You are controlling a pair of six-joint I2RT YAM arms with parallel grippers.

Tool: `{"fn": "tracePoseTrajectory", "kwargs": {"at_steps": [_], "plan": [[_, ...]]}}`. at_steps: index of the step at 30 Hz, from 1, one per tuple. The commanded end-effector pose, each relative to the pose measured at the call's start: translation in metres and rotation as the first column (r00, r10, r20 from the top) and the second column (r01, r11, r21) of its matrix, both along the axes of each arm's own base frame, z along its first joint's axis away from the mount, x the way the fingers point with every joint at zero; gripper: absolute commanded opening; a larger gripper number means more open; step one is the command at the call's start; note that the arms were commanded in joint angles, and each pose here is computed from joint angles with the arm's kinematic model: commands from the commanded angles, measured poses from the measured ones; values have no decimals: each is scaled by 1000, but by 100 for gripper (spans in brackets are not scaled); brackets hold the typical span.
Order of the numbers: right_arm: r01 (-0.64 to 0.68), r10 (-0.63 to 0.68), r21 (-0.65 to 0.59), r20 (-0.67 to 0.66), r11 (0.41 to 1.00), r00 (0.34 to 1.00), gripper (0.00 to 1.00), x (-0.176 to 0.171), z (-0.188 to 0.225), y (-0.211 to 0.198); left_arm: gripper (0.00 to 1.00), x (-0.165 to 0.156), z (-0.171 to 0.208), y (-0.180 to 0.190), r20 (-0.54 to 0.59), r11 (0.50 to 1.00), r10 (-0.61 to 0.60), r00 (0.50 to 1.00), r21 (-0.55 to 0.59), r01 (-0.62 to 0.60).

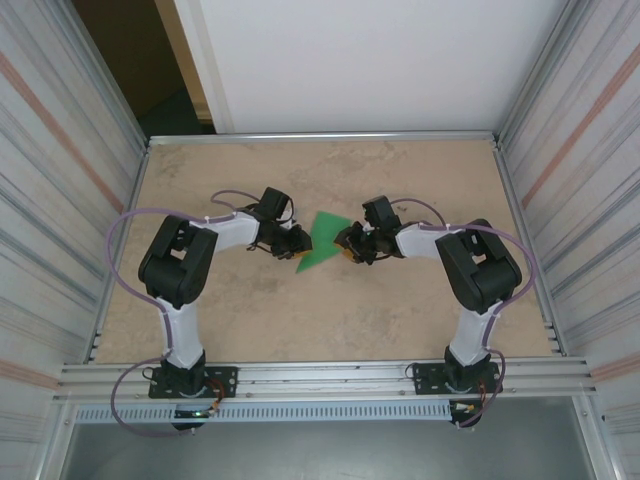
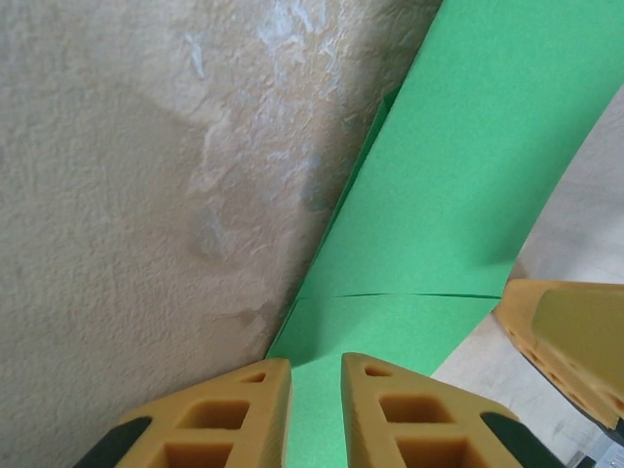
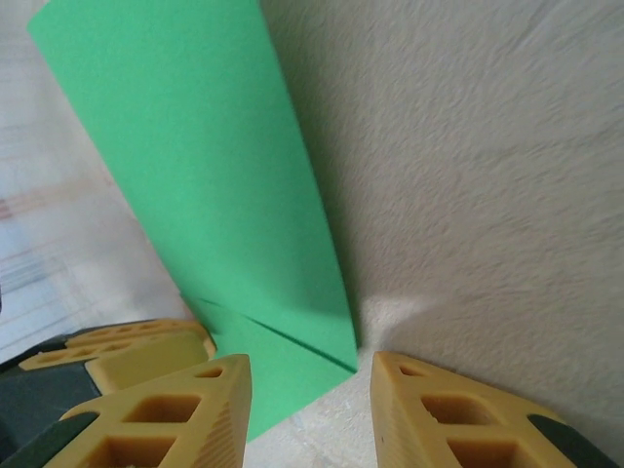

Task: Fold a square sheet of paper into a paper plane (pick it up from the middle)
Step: Fold the wing for the fifth time at the center of the table.

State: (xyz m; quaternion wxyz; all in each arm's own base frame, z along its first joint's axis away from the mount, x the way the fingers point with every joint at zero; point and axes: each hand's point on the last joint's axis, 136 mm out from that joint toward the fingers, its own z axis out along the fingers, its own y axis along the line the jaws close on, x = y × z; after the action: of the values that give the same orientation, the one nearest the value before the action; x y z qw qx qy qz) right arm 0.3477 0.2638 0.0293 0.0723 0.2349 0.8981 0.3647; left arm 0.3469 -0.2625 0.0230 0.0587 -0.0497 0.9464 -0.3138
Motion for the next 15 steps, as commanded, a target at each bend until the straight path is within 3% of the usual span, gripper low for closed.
{"fn": "tracePoseTrajectory", "kwargs": {"at_steps": [1, 15], "plan": [[13, -13, -2, -11, 1000, 1000, 36, 6, -1, 0, 23, -21, -26, 15, -112, 998, 24, 993, 57, -17], [-60, 54, 100, 60, 993, 997, 30, 7, 12, 21, 24, -20, -26, 16, -114, 998, 32, 993, 52, -27]]}}
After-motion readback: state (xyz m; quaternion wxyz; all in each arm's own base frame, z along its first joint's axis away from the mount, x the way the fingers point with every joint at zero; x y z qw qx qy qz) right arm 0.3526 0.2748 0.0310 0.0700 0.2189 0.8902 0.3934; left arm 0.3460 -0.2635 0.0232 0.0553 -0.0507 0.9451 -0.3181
